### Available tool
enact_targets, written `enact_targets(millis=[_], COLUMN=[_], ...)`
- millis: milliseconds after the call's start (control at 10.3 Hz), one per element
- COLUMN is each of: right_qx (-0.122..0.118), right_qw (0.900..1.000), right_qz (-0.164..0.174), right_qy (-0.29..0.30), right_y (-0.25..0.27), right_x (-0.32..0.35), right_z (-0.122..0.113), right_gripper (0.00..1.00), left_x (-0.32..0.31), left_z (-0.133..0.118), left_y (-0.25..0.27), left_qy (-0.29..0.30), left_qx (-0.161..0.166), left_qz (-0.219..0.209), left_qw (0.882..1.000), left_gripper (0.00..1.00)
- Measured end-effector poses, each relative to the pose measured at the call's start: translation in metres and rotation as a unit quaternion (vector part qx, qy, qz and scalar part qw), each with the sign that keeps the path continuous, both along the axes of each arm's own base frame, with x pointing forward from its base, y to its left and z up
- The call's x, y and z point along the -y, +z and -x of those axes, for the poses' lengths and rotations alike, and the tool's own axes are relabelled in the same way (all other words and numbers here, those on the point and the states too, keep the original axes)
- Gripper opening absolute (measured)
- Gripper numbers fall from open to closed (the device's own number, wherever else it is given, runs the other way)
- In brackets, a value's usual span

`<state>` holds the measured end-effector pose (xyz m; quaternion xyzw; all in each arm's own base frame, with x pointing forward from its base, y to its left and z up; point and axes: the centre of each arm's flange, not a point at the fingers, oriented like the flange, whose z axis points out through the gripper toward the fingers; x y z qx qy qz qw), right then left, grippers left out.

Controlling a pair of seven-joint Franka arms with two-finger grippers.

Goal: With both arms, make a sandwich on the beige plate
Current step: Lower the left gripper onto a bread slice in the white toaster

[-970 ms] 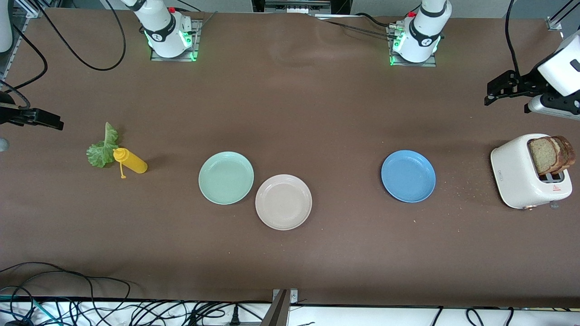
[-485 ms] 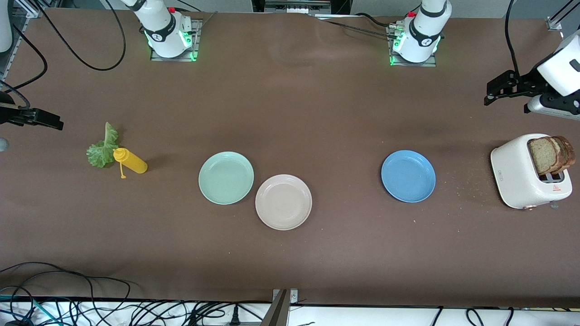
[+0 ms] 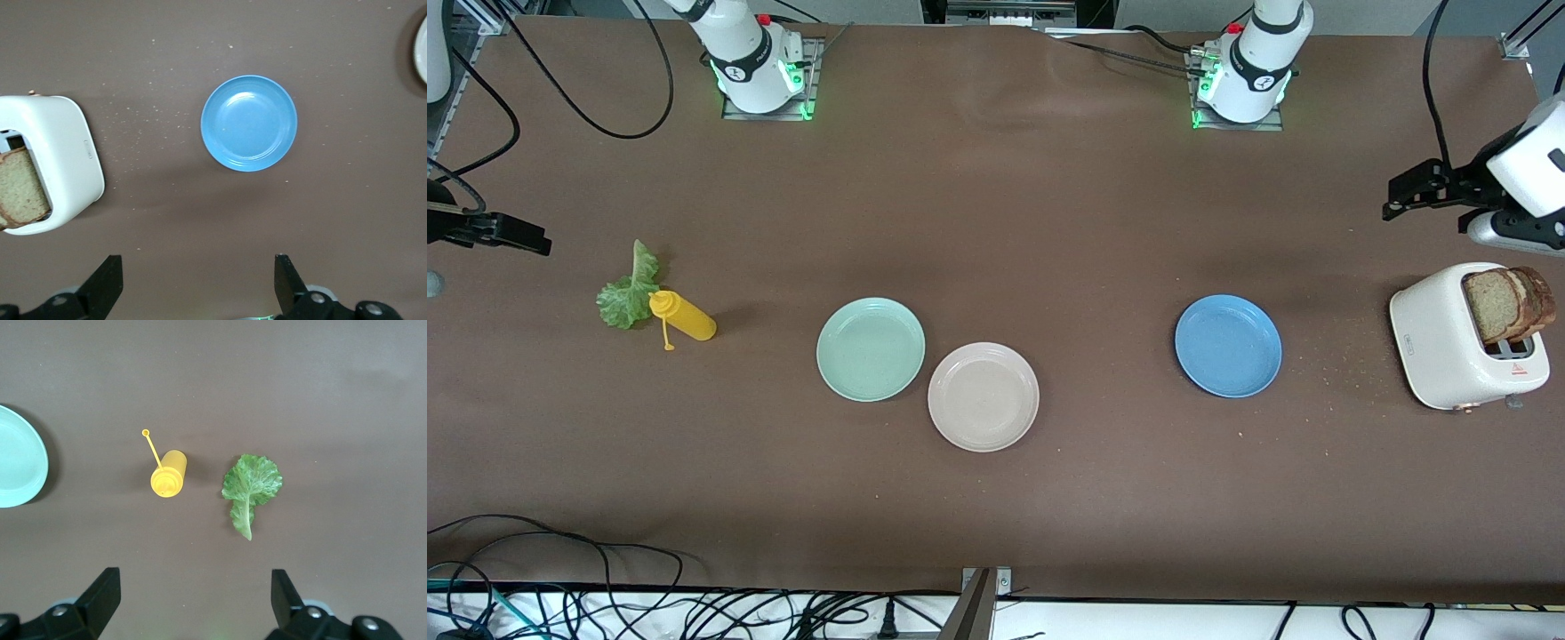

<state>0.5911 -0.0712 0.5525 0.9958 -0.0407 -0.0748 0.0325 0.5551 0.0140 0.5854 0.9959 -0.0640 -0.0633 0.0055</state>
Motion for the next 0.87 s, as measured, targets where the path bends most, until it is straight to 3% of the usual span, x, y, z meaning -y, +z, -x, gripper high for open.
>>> enact_targets(millis=[388,582,873], right_qx=[0.0,0.0,0.0], right_qw=[1.0,1.0,1.0], right_qz=[0.0,0.0,0.0], right_qy=[0.0,0.0,-0.001], right_y=[0.0,0.0,0.0], right_x=[0.0,0.0,0.001], right_z=[0.0,0.0,0.0], right_gripper=[1.0,1.0,1.0], left_x=[-0.069,-0.12,-0.154], left_z=[-0.021,-0.026,-0.035], left_y=[-0.063,-0.098,-0.12], left_qy=[0.045,0.053,0.054], left_qx=[-0.055,-0.089,-0.086], left_qz=[-0.023,-0.076,-0.091], left_qw=[0.997,0.992,0.991], left_gripper=[1.0,1.0,1.0])
